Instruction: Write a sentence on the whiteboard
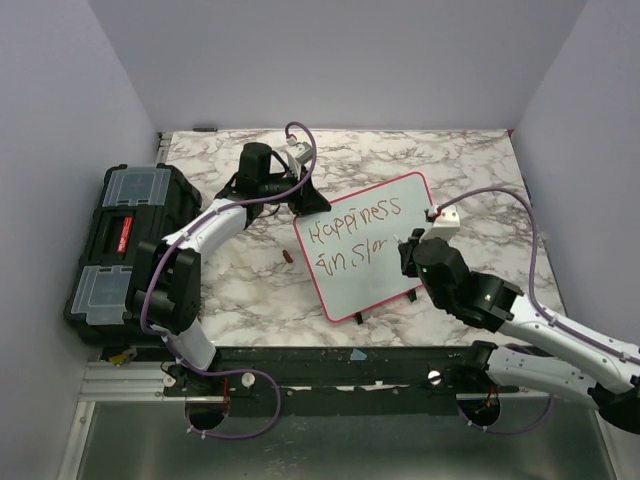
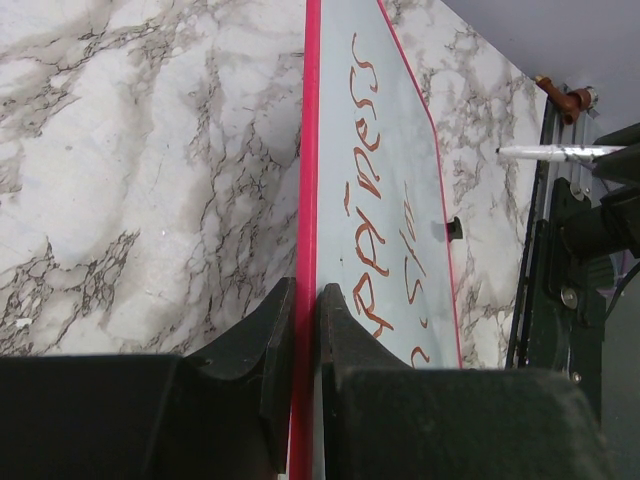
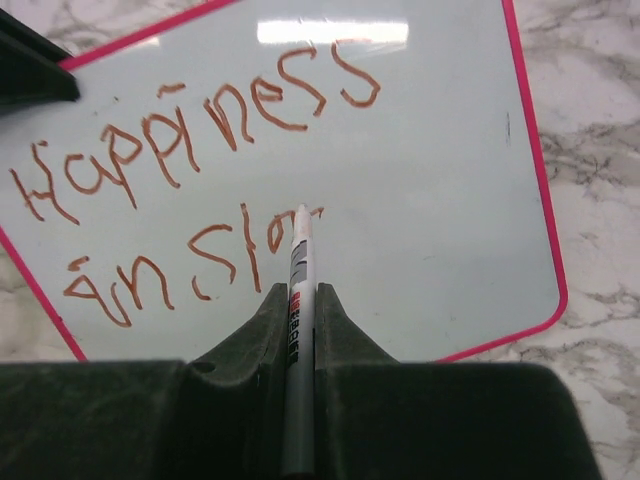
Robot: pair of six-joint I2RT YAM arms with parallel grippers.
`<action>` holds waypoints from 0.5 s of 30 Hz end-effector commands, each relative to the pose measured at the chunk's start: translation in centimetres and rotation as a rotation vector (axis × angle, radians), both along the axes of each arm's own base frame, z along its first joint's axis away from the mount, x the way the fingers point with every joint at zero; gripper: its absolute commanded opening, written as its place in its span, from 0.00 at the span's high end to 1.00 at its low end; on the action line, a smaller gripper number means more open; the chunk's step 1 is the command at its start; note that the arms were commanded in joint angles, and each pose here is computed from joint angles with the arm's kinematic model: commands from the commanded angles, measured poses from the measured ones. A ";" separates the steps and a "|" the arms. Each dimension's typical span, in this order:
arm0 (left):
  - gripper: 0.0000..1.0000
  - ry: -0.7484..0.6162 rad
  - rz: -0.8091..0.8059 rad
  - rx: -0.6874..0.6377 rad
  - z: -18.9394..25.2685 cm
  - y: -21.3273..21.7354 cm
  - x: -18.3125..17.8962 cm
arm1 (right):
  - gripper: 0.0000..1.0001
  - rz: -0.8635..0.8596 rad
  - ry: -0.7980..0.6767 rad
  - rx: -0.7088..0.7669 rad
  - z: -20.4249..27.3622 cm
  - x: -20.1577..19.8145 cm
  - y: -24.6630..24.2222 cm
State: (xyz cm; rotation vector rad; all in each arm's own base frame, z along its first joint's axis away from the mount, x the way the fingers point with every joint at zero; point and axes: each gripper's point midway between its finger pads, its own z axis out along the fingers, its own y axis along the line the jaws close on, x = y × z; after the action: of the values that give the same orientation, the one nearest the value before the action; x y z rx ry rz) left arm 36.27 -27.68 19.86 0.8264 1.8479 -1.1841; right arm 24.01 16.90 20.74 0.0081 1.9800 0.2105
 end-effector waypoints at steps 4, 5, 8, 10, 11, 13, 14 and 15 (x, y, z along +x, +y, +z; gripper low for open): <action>1.00 -0.153 -0.002 -0.007 1.7 0.1 0.9 | 0.99 0.085 -0.155 0.040 1.2 -0.5 -0.9; 1.00 -0.153 -0.003 -0.008 1.7 0.0 0.9 | 0.99 0.085 -0.186 0.064 1.6 -0.4 -0.8; 1.00 -0.146 -0.013 -0.011 1.7 0.0 0.8 | 0.99 -0.019 -0.229 0.123 2.5 0.1 -2.2; 1.00 -0.148 -0.013 -0.011 1.7 0.0 0.8 | 0.99 -0.041 -0.211 0.096 2.3 0.3 -2.4; 1.00 -0.148 -0.011 -0.010 1.7 0.0 0.8 | 0.99 -0.050 -0.188 0.065 1.6 0.5 -2.4; 1.00 -0.148 -0.016 -0.012 1.7 -0.1 0.8 | 0.99 -0.062 -0.133 0.011 0.3 0.8 -2.0; 1.00 -0.147 -0.017 -0.012 1.7 -0.1 0.8 | 0.99 -0.066 -0.106 -0.003 -0.3 0.9 -1.9; 1.00 -0.146 -0.018 -0.014 1.7 -0.1 0.8 | 0.99 -0.059 -0.082 -0.005 -0.8 1.1 -1.7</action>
State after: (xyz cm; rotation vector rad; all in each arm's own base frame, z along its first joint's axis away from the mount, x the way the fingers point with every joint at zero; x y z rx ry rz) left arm 36.32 -27.74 19.97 0.8320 1.8352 -1.1835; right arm 24.18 15.28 20.74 0.0167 1.8435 0.2258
